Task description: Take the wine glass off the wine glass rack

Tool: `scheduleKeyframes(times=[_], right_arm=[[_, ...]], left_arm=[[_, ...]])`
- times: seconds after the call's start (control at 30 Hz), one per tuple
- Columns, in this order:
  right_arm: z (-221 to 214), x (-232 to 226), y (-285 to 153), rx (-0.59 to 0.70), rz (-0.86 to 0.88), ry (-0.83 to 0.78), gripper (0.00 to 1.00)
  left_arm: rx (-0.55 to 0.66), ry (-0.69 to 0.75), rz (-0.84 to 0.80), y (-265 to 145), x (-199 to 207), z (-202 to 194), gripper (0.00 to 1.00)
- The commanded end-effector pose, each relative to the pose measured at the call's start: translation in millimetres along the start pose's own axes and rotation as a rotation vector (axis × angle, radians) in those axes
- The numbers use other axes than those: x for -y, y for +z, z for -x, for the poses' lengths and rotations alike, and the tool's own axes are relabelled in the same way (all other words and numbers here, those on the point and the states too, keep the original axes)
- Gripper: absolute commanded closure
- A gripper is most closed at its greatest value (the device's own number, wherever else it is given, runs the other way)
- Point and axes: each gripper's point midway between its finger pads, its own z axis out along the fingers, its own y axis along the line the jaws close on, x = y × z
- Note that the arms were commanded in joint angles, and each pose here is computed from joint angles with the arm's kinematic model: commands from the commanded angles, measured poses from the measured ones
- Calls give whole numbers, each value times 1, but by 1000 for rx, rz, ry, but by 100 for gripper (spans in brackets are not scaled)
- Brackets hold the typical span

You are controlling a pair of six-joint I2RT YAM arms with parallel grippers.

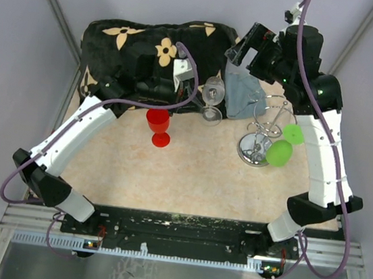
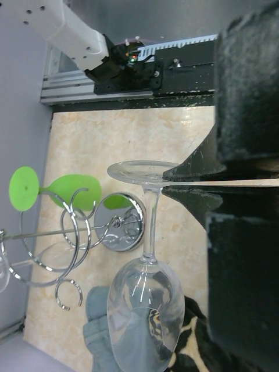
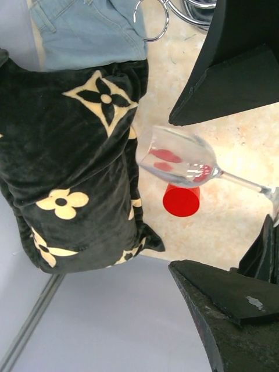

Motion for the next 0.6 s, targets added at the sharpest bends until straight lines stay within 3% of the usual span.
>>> scheduleKeyframes(times=[0.0,0.3,0.57], right_arm=[[8,-10,2,14,60,-30,2],[-11,-3,25,-93,59,-68,2],[-16,4,25,-112,35,-85,2]], left_arm=[[52,206,-45,-4,21,15,100],[-2,456,-37,-2,27,-13,100],[-32,633,-48,-5,33,-39,100]])
